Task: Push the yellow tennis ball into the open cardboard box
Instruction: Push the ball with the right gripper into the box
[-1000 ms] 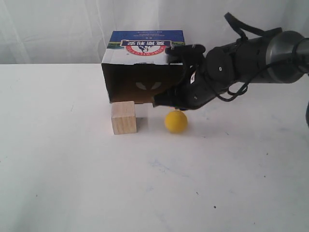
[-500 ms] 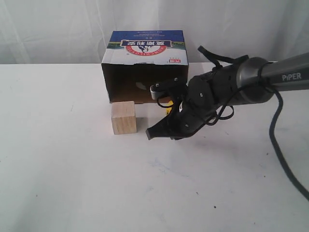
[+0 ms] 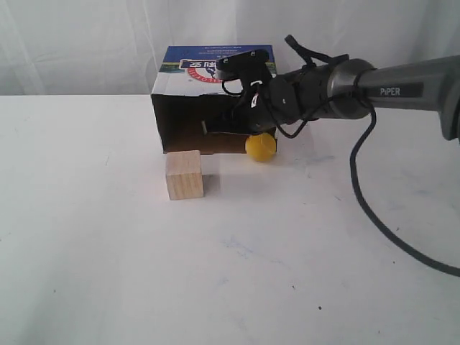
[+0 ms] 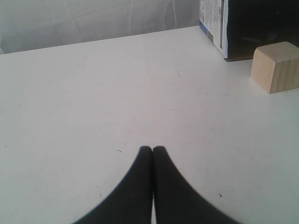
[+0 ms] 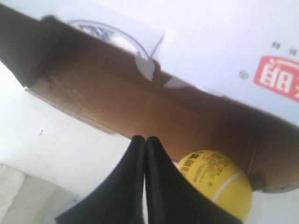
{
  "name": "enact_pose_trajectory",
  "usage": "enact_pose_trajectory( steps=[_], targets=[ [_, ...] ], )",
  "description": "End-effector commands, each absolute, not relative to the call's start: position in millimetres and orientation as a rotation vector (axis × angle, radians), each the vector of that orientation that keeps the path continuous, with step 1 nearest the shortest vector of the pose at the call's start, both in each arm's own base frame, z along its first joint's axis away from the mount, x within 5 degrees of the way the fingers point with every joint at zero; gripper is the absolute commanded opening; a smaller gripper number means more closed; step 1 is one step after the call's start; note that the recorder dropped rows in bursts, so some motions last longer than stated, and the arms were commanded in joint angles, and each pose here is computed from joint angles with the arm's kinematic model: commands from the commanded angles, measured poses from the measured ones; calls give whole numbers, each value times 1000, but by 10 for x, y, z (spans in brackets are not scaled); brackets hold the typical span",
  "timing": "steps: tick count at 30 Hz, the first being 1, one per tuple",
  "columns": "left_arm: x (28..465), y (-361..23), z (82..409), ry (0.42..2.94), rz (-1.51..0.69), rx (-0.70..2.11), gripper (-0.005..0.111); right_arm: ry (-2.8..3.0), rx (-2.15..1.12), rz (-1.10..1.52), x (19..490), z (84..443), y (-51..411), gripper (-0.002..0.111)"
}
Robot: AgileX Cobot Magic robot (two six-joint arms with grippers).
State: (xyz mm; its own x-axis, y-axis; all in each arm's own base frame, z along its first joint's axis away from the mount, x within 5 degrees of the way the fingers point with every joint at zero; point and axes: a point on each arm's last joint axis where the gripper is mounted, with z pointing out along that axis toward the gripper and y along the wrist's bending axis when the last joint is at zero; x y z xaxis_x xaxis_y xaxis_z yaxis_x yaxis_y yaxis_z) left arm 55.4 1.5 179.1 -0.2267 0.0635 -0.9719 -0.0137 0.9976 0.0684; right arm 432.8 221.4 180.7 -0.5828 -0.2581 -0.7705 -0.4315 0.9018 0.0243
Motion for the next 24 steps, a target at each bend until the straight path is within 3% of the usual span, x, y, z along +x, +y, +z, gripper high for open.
enact_pose_trajectory(
  steps=[1,13,24],
  targets=[
    [553,12,1787,1791,72,46,0,2360,-541,212,4236,1735,2162,0],
    [553,12,1787,1791,72,46,0,2355,-562,212,4251,1278,2192,0],
    [553,12,1787,1791,72,46,0,2168,-579,194,4641,1495,2223,0]
  ],
)
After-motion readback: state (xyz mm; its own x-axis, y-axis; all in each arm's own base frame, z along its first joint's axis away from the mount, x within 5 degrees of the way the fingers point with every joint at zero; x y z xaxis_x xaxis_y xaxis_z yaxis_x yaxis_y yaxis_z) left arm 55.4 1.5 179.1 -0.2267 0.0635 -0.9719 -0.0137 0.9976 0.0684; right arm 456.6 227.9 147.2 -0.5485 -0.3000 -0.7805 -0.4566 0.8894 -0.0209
